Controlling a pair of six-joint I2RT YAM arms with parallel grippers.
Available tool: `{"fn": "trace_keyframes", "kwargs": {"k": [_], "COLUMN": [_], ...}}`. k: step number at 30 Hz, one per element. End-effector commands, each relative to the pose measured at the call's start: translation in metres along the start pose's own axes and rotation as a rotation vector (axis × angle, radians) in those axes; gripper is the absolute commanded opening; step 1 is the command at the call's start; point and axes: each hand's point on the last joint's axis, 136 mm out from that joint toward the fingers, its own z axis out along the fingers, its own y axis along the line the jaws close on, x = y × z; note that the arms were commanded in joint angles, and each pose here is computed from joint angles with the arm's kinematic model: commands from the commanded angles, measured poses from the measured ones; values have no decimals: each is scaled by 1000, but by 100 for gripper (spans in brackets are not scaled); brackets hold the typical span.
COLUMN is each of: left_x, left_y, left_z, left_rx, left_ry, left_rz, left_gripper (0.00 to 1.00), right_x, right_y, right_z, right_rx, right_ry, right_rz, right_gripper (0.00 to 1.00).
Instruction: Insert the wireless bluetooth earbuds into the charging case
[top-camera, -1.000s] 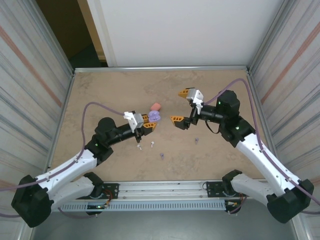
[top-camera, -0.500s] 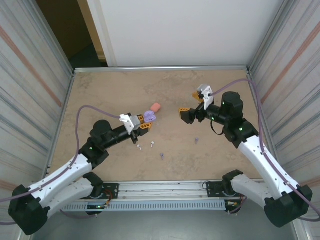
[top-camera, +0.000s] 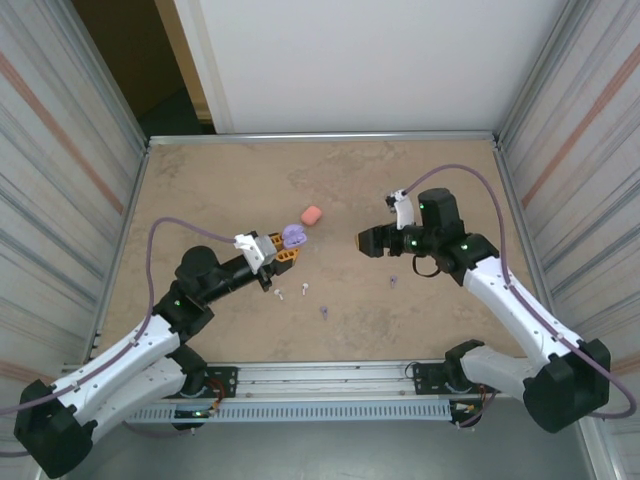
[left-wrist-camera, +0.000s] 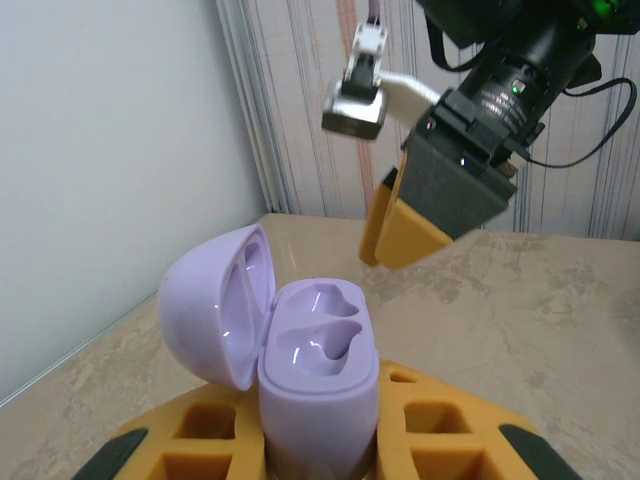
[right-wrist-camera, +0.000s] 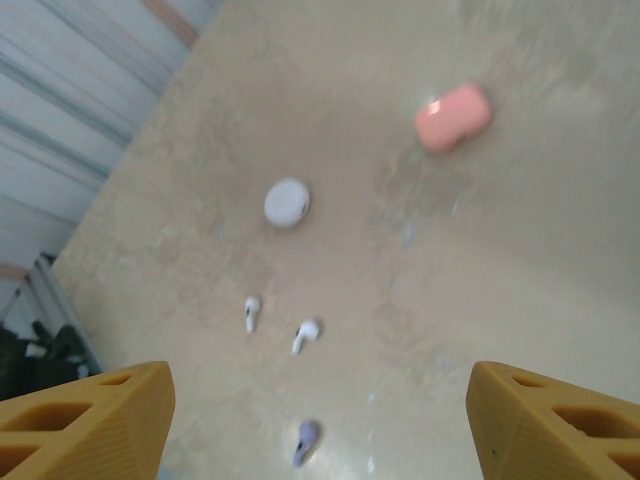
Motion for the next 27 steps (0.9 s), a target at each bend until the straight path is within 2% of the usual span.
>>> {"fn": "trace_keyframes", "kwargs": {"k": [1, 5, 18, 27], "left_x": [-3, -2, -1, 0], "left_y": [1, 1, 1, 1], "left_z": [-2, -1, -1, -1], "left_rx": [-15, -15, -16, -16], "left_ry": [-12, -13, -10, -6], "left_rz": [28, 29, 24, 25], "left_gripper": [0, 0, 0, 0], "right_x": [38, 65, 140, 159], "right_y": [7, 12, 18, 20], "right_z": [10, 27, 86, 113], "right_rx": [-16, -8, 47, 62], "right_ry": [162, 257, 605, 703], "right_rz": [138, 181, 258, 243], "right_gripper": [73, 71, 47, 42]}}
